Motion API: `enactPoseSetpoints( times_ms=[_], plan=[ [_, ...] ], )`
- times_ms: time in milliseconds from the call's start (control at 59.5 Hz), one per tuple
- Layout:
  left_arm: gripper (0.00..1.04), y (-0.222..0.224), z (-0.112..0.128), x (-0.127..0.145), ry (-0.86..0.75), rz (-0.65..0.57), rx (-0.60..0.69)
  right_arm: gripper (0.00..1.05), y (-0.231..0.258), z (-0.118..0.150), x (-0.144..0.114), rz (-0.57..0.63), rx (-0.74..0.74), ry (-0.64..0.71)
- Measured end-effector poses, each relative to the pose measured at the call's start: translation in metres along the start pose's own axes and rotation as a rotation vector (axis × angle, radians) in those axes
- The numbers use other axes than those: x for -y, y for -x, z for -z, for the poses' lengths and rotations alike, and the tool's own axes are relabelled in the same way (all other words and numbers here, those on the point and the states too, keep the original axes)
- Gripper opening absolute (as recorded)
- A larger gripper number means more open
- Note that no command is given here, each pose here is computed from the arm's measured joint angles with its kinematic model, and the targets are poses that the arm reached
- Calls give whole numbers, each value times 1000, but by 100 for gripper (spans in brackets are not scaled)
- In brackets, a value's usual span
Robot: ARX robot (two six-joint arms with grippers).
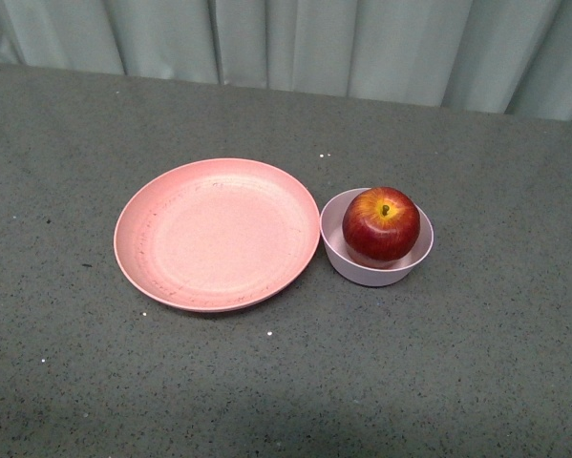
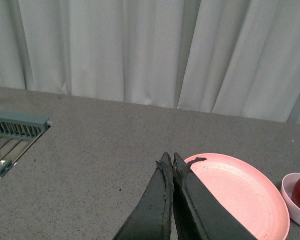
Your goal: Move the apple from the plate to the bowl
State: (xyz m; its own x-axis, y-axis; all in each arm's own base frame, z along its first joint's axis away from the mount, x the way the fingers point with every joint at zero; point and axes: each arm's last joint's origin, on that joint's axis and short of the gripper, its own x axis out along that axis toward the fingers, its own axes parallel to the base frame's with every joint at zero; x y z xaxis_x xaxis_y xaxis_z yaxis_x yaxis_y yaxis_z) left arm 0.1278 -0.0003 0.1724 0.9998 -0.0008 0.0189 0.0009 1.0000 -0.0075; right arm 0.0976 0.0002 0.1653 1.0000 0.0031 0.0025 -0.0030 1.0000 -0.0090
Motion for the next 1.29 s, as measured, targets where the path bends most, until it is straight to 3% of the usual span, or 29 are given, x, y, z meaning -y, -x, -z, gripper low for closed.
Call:
enactPoseSetpoints(
  times_ms=[1177, 1295],
  plan=[
    [4, 31, 2, 0, 0, 2, -2, 95, 0, 0, 0, 0, 0, 0],
    [22, 31, 2, 0, 0, 2, -2, 95, 0, 0, 0, 0, 0, 0]
  ],
)
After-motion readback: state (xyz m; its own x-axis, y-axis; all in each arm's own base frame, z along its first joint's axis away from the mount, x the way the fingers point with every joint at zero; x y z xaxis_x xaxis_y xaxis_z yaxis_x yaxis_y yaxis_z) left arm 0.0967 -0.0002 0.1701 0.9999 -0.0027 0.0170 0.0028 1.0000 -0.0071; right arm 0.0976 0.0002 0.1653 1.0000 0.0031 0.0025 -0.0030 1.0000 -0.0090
